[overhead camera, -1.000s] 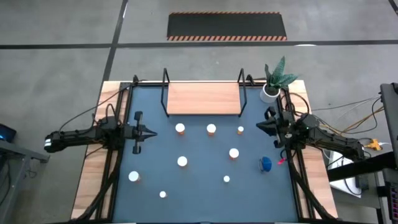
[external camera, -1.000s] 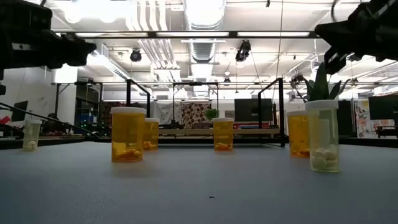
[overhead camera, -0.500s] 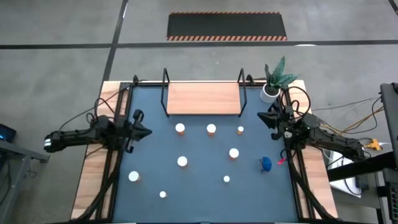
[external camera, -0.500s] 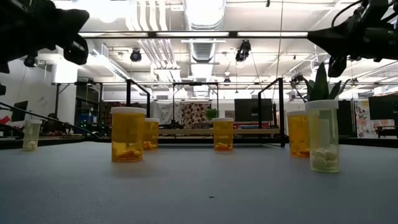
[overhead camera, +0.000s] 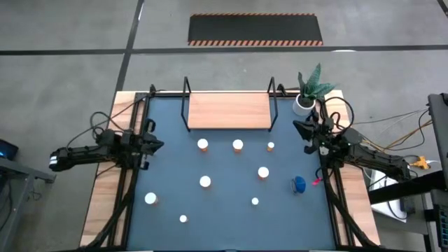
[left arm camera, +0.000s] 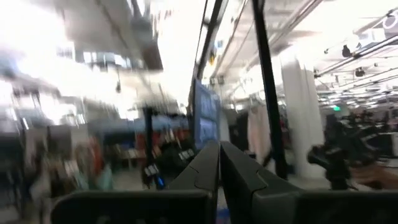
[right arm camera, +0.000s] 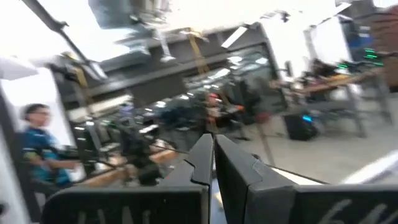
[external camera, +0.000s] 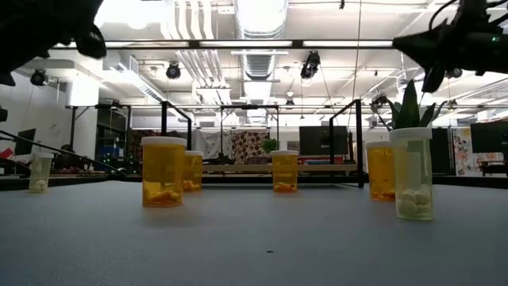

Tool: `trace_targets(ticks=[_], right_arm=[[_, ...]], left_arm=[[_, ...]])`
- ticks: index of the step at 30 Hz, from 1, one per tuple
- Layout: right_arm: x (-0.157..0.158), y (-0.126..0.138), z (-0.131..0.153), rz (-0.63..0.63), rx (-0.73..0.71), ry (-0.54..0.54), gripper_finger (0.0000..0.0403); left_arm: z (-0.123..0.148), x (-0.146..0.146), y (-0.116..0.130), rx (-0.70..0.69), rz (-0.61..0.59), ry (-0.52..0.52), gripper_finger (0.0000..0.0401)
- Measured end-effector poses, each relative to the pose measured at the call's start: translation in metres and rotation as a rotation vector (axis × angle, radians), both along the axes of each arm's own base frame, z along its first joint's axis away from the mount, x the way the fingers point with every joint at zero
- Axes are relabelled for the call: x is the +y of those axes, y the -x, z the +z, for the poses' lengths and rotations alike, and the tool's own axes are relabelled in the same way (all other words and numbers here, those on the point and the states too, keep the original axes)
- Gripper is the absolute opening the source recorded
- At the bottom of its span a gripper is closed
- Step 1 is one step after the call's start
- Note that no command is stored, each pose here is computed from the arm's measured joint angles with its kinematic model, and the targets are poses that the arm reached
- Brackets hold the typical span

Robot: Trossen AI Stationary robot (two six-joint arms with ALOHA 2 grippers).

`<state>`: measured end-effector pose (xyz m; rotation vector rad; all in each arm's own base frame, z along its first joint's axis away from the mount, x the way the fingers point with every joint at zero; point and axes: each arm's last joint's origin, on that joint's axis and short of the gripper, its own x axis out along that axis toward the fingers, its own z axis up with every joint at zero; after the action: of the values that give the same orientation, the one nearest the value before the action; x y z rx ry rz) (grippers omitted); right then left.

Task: Pick and place medicine bottles onto shelf by color
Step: Put the orange pill bottle on the shelf

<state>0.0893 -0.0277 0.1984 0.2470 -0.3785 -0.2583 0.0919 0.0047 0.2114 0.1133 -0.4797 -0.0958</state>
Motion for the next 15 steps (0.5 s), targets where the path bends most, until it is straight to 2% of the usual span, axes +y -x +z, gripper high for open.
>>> trace_targets(ticks=[6, 12, 15], right_arm=[[0.003, 0.001, 0.010, 0.085, -0.050, 0.005, 0.0009], [0.002, -0.001, 0.034, 0.072, -0.038, 0.054, 0.0009], [0.001, -0.005, 0.052, 0.061, -0.025, 0.086, 0.0009]], left_arm=[[0.007, 0.000, 0.003, -0.094, 0.062, -0.120, 0.0000], [0.006, 0.000, 0.002, -0.104, 0.127, -0.235, 0.0000], [0.008, 0.000, 0.003, -0.123, 0.135, -0.246, 0.0000]])
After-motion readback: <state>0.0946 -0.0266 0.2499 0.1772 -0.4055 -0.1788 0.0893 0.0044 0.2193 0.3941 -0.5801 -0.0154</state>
